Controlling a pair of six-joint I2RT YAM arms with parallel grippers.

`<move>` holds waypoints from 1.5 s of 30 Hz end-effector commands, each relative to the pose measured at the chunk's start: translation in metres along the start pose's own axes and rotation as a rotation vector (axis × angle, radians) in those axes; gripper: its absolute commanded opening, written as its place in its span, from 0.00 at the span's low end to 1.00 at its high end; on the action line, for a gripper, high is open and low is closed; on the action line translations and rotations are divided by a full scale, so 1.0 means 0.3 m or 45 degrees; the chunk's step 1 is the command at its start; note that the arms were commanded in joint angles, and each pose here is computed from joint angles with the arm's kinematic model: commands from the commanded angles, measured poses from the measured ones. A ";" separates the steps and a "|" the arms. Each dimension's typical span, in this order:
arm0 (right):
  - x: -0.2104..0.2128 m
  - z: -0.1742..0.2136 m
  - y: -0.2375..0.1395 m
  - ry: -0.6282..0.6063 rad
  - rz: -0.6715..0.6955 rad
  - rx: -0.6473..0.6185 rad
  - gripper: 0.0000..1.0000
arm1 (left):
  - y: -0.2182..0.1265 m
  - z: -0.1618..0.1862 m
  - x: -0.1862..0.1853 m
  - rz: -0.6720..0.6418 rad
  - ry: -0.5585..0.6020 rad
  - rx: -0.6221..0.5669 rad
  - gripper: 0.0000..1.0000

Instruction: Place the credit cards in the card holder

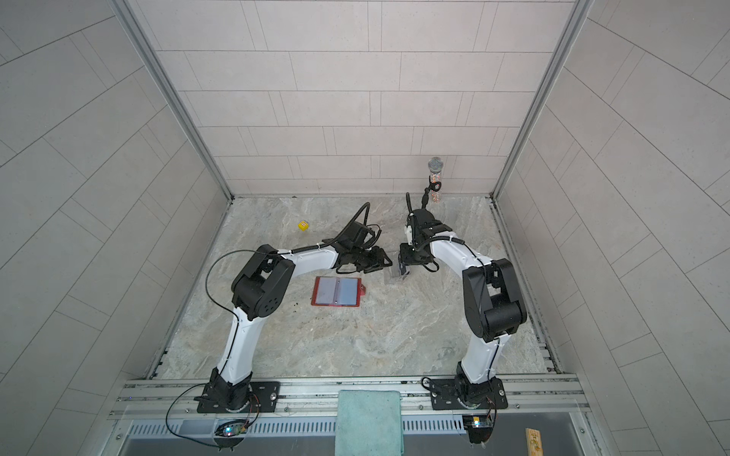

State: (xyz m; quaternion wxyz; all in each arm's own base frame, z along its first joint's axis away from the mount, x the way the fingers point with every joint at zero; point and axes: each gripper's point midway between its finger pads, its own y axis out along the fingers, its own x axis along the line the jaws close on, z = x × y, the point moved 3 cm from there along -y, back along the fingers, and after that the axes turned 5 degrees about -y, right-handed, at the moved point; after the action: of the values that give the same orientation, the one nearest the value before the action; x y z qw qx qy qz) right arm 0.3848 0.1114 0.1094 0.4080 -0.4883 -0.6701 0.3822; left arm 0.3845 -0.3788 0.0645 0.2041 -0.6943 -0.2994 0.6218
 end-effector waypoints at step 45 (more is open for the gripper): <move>-0.002 -0.024 -0.049 -0.121 0.201 0.075 0.40 | 0.029 0.034 0.079 -0.123 -0.028 0.038 0.49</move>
State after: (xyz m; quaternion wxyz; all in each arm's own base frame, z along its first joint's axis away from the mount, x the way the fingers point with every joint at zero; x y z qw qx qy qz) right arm 0.3887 0.1134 0.1042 0.3782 -0.4990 -0.6346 0.4530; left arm 0.3851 -0.3771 0.0556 0.2145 -0.6861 -0.3082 0.6231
